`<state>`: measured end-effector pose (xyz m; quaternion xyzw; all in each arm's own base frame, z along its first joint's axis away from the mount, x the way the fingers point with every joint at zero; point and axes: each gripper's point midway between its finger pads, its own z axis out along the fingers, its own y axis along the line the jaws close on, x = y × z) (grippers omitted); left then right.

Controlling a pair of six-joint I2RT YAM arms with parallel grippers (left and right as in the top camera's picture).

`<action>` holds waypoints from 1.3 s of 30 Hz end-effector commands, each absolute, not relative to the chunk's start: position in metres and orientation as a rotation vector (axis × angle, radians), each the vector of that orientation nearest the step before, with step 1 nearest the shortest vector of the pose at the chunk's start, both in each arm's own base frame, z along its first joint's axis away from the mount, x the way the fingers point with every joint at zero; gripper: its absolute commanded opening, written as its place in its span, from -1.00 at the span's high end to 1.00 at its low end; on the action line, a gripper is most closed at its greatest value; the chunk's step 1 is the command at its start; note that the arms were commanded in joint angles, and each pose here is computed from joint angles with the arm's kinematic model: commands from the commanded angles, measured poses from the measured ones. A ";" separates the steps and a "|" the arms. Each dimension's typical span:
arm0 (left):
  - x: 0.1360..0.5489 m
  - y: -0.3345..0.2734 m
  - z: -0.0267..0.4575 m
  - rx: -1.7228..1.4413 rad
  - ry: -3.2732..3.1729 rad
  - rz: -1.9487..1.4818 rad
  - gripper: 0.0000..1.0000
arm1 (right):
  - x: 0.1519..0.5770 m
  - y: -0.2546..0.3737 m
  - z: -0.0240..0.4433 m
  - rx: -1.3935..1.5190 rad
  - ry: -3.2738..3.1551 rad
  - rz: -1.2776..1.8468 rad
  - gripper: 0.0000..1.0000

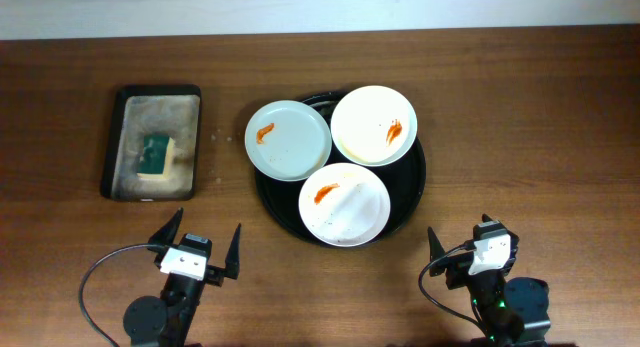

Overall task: Clean dirty plates on tray and stack at the side
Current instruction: 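Move the left gripper toward the sponge in the black tray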

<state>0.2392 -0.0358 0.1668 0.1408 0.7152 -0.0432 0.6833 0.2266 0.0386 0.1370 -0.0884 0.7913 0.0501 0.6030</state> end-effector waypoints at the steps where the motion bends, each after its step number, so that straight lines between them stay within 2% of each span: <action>1: 0.241 -0.028 0.164 0.300 1.605 -0.037 -0.99 | 0.227 0.038 0.136 -0.203 1.828 0.118 -0.97; 32: 0.241 -0.028 0.164 0.300 1.604 -0.037 -0.99 | 0.227 0.038 0.136 -0.203 1.827 0.118 -0.97; 39: 0.236 -0.042 0.199 0.353 1.462 -0.099 -0.98 | 0.226 0.054 0.152 -0.211 1.770 0.248 -0.97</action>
